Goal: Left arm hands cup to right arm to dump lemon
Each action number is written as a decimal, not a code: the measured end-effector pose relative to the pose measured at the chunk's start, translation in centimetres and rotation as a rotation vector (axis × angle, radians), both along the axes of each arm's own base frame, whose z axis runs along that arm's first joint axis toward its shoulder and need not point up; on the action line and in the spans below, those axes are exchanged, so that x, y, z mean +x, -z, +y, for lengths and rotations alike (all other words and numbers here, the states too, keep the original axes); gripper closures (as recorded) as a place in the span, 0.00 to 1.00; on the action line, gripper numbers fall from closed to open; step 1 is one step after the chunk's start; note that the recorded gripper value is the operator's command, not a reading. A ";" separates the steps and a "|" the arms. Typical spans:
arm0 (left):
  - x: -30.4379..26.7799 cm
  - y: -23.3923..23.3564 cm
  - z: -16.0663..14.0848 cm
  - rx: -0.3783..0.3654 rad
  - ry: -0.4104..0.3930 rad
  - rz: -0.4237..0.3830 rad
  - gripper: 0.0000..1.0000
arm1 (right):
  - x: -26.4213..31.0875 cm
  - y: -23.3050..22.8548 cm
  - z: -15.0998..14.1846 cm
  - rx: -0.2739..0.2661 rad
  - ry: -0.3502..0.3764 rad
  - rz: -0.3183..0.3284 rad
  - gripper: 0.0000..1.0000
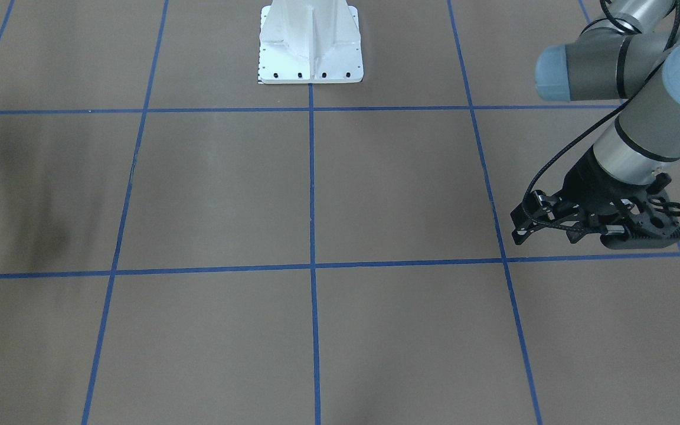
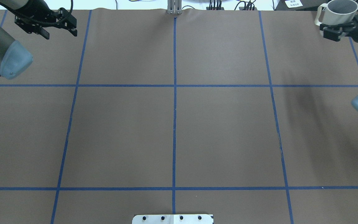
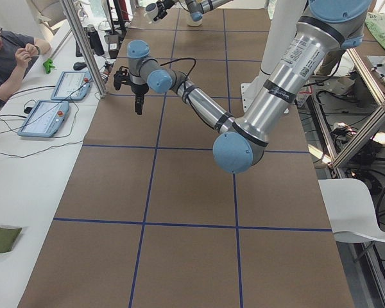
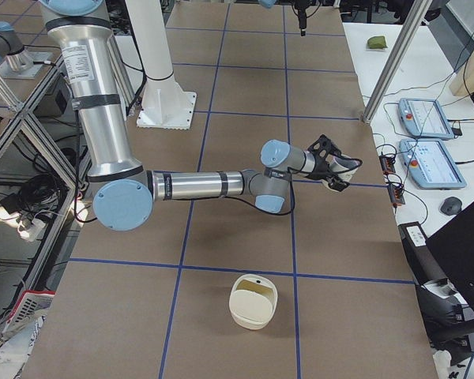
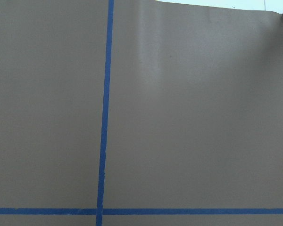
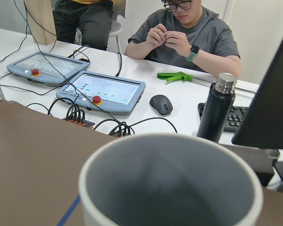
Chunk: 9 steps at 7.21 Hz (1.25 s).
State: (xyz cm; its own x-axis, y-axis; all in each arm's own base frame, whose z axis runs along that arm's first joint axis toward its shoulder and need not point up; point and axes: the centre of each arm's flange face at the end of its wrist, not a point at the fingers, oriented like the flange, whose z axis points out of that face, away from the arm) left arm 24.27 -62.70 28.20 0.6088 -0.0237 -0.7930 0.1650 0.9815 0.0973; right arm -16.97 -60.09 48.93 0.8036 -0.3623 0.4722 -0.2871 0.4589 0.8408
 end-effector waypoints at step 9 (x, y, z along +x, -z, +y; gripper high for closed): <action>1.5 5.6 0.0 -0.083 -0.043 0.170 0.00 | -34.2 30.7 9.2 0.153 -0.061 0.142 0.92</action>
